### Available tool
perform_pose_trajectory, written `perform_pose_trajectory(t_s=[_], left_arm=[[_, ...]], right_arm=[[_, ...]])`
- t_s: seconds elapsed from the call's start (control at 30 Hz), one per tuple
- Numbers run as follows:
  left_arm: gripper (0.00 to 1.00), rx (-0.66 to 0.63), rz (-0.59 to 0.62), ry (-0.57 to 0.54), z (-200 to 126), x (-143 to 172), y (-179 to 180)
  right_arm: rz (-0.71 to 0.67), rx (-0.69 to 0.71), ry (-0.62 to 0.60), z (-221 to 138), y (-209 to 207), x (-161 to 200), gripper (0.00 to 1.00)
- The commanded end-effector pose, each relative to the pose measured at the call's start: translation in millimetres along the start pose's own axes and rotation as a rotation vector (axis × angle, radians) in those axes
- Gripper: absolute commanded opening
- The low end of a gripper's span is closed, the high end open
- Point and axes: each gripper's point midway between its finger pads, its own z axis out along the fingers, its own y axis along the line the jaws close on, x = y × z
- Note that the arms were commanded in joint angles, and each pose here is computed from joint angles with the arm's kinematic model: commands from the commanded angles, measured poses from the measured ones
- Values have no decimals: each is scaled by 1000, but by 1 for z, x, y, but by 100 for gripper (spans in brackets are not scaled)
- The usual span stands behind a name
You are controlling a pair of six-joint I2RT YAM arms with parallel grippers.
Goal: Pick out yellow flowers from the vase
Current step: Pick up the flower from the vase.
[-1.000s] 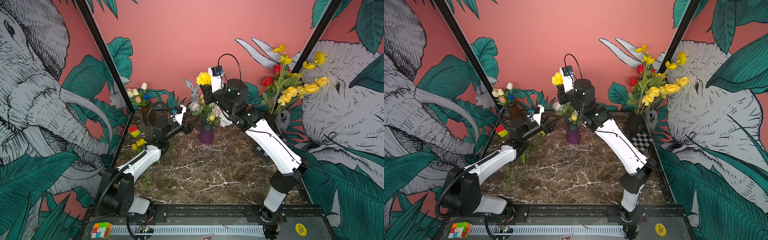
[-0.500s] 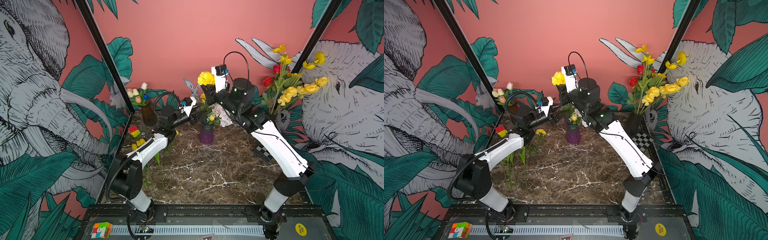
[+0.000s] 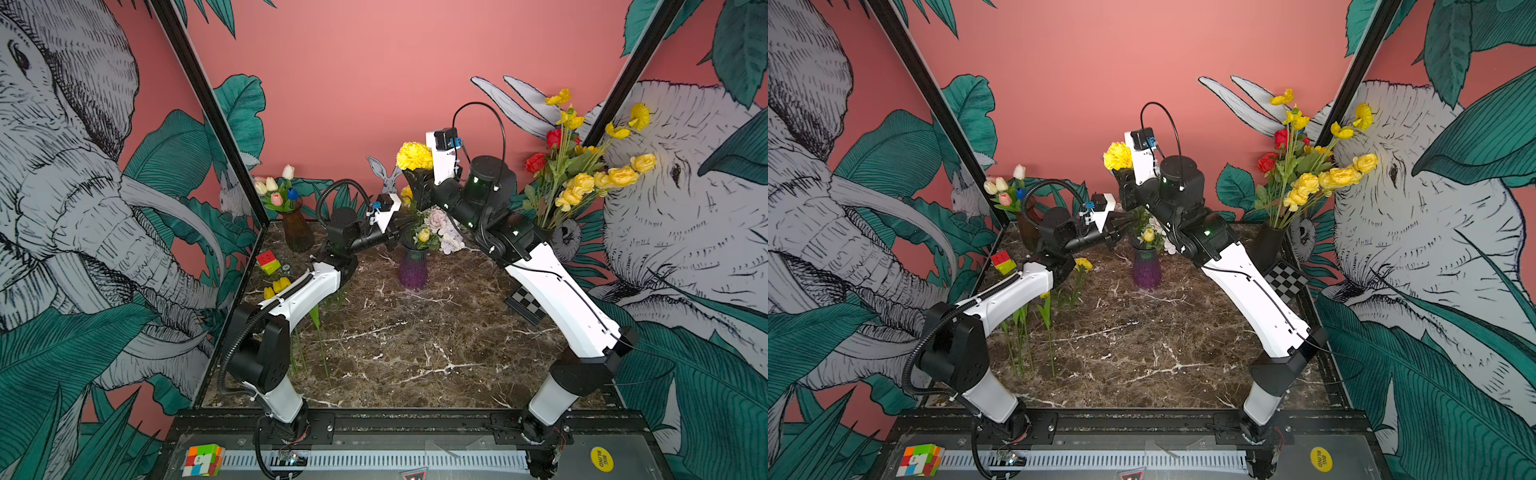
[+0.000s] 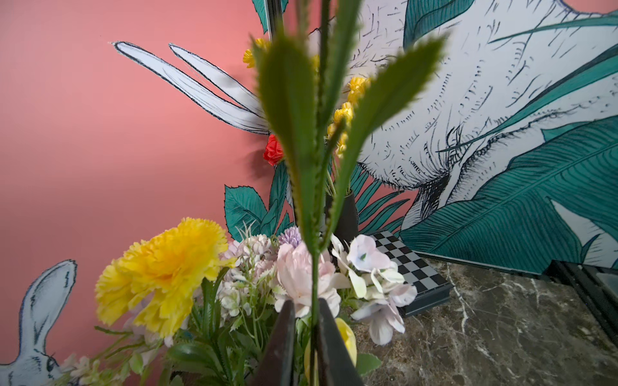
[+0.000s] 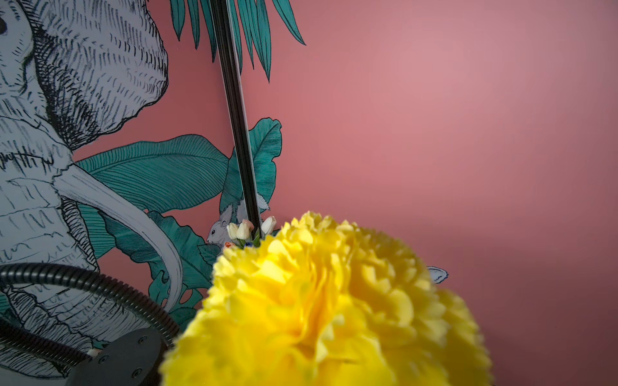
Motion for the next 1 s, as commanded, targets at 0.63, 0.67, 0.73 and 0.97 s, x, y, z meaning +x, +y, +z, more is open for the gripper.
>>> perform_pose_trajectory(t_s=[0.63, 0.67, 0.73, 0.97], left_arm=[[0, -152, 26, -15, -20, -63, 10], [0, -162, 22, -15, -22, -67, 10], [0, -187, 13, -8, -28, -74, 11], [0, -275, -44, 47, -62, -101, 1]], right_arm=[[1, 1, -160, -67, 0, -42, 52], [-6, 3, -161, -73, 0, -40, 55], [-26, 13, -163, -89, -2, -33, 60], [-112, 117, -136, -144, -22, 18, 67]])
